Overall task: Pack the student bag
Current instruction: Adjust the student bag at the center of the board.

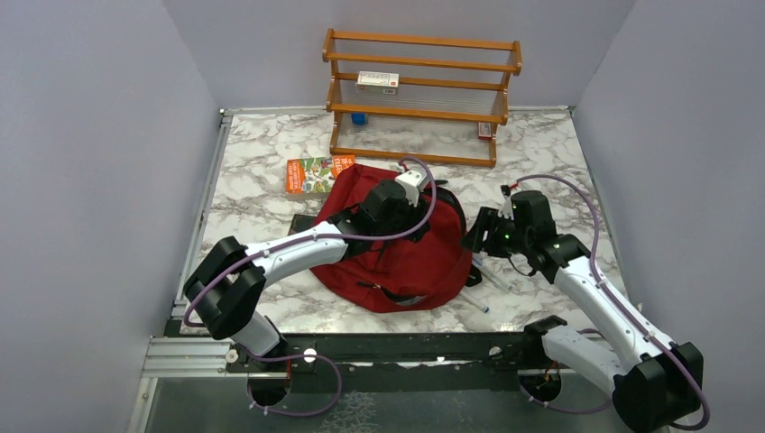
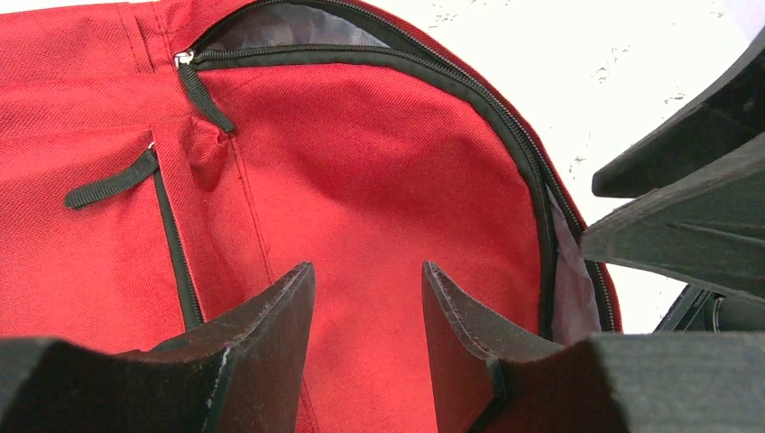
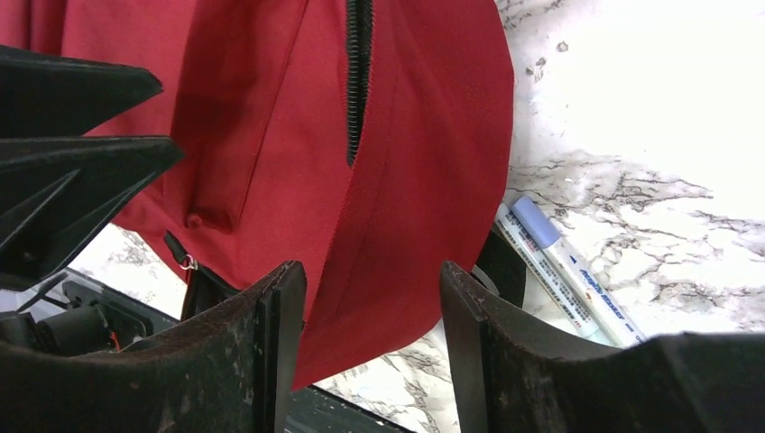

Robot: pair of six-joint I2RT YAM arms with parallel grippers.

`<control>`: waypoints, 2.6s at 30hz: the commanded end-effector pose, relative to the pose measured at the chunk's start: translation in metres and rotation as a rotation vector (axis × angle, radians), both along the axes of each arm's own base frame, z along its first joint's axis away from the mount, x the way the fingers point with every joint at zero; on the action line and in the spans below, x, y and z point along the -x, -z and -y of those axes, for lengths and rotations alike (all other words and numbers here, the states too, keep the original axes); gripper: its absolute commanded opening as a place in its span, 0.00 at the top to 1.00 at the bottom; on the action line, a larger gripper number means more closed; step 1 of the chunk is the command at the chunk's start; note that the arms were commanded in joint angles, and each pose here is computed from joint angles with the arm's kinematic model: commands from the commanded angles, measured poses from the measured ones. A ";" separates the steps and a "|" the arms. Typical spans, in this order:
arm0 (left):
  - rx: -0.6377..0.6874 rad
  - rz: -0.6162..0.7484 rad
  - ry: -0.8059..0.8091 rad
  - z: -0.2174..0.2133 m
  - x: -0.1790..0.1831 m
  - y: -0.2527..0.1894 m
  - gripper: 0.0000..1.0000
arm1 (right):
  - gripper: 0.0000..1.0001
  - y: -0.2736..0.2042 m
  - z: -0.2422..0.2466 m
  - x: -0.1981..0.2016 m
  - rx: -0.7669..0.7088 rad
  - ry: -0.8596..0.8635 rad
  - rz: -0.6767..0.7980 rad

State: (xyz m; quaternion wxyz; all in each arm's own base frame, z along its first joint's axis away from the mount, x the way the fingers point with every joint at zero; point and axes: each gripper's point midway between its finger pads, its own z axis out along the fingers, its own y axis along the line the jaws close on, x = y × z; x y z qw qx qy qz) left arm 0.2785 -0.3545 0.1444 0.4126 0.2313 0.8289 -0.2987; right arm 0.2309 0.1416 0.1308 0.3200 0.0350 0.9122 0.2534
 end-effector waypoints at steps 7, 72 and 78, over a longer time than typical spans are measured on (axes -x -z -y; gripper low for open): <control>0.012 0.030 0.010 0.009 0.004 -0.008 0.51 | 0.78 0.014 0.016 -0.002 0.085 0.062 -0.033; -0.272 0.044 0.090 0.050 -0.030 -0.021 1.00 | 0.99 0.039 0.005 0.001 -0.029 0.081 -0.011; -0.293 -0.050 0.170 -0.003 -0.046 -0.026 1.00 | 1.00 0.039 0.005 0.001 -0.019 0.072 -0.009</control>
